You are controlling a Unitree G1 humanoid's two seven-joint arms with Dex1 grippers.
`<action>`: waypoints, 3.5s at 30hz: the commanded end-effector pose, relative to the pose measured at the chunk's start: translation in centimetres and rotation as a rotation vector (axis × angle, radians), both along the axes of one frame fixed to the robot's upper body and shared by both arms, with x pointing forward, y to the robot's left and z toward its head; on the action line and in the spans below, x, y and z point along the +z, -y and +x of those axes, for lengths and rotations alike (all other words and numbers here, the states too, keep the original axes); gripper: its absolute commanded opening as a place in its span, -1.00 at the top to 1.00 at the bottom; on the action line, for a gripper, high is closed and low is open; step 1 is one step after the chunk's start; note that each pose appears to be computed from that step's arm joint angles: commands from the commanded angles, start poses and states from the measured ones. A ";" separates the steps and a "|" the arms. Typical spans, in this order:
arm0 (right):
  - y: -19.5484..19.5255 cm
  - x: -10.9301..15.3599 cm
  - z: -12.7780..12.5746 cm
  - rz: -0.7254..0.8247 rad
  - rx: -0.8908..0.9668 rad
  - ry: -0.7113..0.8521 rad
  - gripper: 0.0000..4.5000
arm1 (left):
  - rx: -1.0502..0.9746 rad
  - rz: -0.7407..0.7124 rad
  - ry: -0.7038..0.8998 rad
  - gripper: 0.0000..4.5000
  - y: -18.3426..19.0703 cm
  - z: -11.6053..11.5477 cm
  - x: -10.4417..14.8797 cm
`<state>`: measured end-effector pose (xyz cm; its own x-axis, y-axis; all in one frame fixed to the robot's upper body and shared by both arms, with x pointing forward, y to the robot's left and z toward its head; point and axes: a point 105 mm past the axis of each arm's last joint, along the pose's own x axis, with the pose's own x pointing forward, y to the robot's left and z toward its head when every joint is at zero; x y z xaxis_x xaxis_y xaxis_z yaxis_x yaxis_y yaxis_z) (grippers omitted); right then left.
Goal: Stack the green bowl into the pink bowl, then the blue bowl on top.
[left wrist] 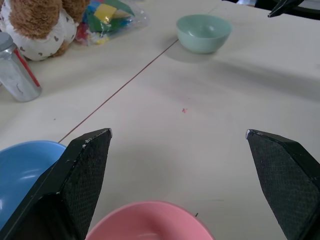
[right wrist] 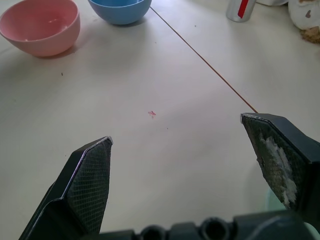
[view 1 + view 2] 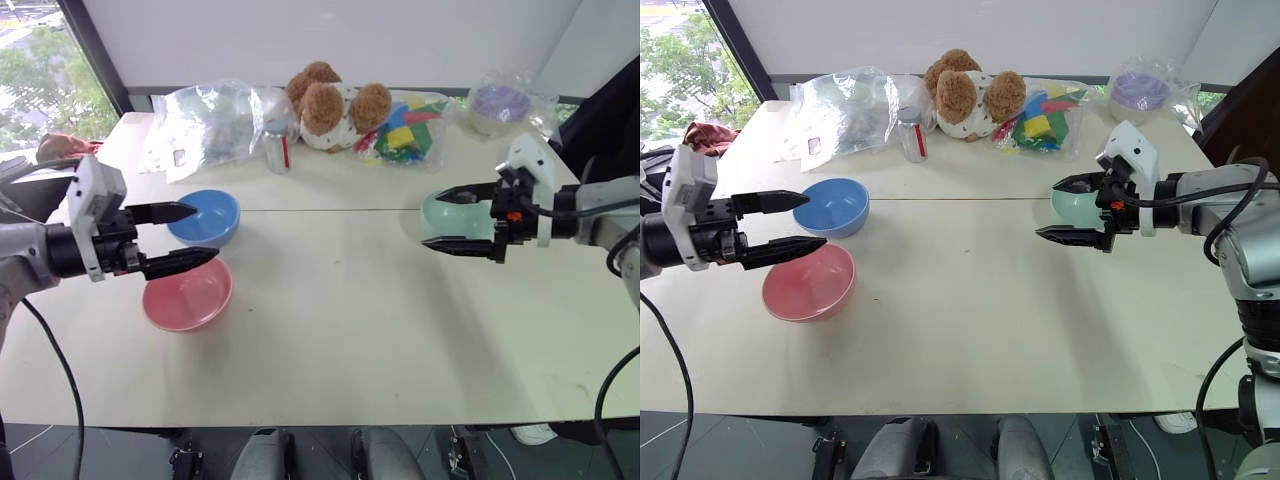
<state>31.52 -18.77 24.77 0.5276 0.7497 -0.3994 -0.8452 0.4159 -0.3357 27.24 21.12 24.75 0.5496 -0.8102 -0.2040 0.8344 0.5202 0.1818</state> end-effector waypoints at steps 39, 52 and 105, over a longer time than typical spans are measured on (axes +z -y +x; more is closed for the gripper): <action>0.1 2.5 -2.6 0.078 0.057 0.006 -1.00 | -0.441 0.567 0.032 0.97 2.7 -0.7 -8.6; 0.9 4.2 -6.4 0.207 0.043 -0.004 -1.00 | -0.743 0.718 0.244 0.97 12.4 6.1 -9.4; 4.9 -8.4 10.0 -0.388 -0.354 -0.050 -0.60 | -0.216 -0.011 0.047 -0.96 2.1 0.4 2.3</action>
